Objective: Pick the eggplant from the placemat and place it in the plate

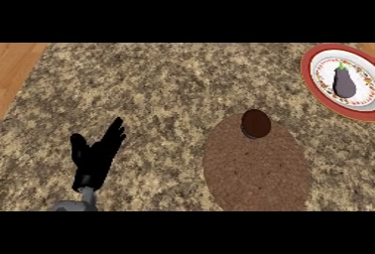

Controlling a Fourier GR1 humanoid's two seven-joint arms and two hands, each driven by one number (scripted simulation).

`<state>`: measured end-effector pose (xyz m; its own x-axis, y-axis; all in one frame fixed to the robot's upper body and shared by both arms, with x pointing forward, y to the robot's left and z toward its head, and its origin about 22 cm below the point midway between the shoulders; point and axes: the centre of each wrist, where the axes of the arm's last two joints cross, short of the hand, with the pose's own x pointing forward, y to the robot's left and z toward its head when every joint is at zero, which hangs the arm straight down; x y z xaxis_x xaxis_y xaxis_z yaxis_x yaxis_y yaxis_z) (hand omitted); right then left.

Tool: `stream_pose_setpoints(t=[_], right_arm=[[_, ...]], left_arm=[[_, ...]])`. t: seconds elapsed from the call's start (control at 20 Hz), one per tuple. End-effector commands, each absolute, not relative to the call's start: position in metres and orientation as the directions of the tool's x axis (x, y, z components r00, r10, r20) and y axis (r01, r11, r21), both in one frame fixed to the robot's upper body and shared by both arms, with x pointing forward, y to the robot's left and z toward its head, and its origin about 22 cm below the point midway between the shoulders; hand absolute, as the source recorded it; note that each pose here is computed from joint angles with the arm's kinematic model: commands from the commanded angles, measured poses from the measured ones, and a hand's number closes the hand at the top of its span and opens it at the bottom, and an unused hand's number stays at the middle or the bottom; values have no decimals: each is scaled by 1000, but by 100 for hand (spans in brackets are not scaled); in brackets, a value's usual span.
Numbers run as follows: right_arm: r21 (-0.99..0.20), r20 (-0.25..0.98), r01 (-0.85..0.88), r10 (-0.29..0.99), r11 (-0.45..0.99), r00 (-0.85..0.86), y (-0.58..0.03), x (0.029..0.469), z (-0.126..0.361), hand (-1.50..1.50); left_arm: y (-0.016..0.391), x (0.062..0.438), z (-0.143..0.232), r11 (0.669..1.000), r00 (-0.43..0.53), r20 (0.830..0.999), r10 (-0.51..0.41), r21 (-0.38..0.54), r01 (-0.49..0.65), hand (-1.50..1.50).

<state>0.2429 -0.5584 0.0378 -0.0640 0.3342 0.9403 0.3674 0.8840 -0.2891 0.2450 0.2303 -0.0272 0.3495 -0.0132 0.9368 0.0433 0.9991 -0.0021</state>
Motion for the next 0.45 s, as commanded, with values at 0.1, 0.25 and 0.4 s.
stream_pose_setpoints(t=[0.1, 0.25, 0.4], right_arm=[[-361, 922, 331, 387, 872, -15, -571, 223, 38, -150], [-362, 922, 306, 386, 881, -21, -567, 207, 15, -150], [-362, 924, 320, 383, 876, -3, -573, 211, 30, -150]], left_arm=[[242, 234, -35, 999, 365, 931, -24, 9, 42, 0], [230, 246, -28, 1000, 356, 934, -20, 14, 21, 0], [237, 248, -26, 999, 357, 934, 2, -14, 31, 0]])
